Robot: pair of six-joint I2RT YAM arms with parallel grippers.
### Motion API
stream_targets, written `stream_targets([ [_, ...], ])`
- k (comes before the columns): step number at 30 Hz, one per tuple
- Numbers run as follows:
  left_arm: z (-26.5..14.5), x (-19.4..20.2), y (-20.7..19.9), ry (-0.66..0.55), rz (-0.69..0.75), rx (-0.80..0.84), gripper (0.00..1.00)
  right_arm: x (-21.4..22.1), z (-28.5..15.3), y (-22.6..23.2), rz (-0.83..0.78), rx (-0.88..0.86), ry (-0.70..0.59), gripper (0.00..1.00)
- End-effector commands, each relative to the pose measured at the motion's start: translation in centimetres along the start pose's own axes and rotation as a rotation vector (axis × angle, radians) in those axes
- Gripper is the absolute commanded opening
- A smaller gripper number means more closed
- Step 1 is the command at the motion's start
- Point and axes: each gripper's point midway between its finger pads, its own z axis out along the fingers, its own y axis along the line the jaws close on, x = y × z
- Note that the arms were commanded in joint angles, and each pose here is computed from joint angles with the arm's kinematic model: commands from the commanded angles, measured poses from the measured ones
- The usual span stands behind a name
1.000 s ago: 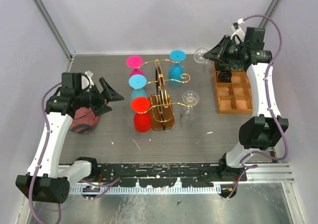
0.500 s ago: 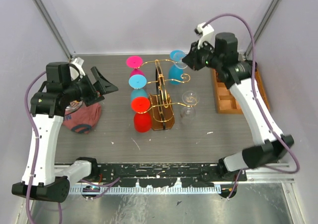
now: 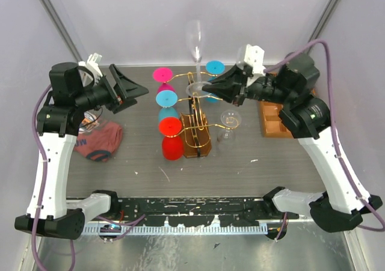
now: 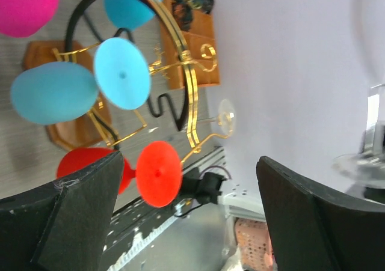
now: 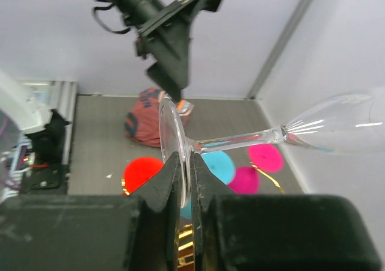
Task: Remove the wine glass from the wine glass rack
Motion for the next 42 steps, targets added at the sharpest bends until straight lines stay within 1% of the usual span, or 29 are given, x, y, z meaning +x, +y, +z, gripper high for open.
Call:
stream_targets([
  [1, -0.7, -1.6, -5.2, -0.019, -0.019, 0.195, 0.98, -0.7, 2.1, 3.5, -0.013, -0.137, -0.014, 0.01],
  [3, -0.4, -2.1, -5.2, -0.029, -0.086, 0.186, 0.98, 0.3, 3.1, 4.6, -0.036, -0.142, 0.03, 0.01],
  [4, -0.3, -2.3, -5.3, -0.036, -0.143, 0.196, 0.99, 0.8, 3.6, 5.1, -0.043, -0.152, 0.054, 0.01],
  [8, 0.0, -2.9, -6.2, -0.052, -0.254, 0.273, 0.99, 2.4, 5.4, 7.0, -0.049, -0.184, 0.134, 0.01],
  [10, 0.1, -2.8, -6.0, -0.038, -0.285, 0.257, 1.0, 2.6, 5.9, 7.8, -0.063, -0.203, 0.149, 0.01],
  [14, 0.9, -2.3, -4.9, 0.01, -0.333, 0.202, 1.0, 2.2, 6.9, 8.8, -0.078, -0.226, 0.134, 0.01],
  [25, 2.0, -1.1, -3.1, 0.088, -0.397, 0.14, 1.0, 2.3, 8.2, 10.4, -0.08, -0.284, 0.128, 0.01],
  [32, 2.2, -1.2, -3.6, 0.107, -0.391, 0.162, 0.99, 3.1, 8.8, 10.9, -0.079, -0.302, 0.157, 0.01],
  [38, 2.6, -0.8, -4.1, 0.134, -0.386, 0.177, 0.99, 3.2, 9.4, 11.5, -0.078, -0.321, 0.158, 0.01],
  [42, 2.8, -0.5, -4.0, 0.148, -0.386, 0.172, 0.97, 3.3, 9.7, 11.6, -0.08, -0.324, 0.164, 0.01],
])
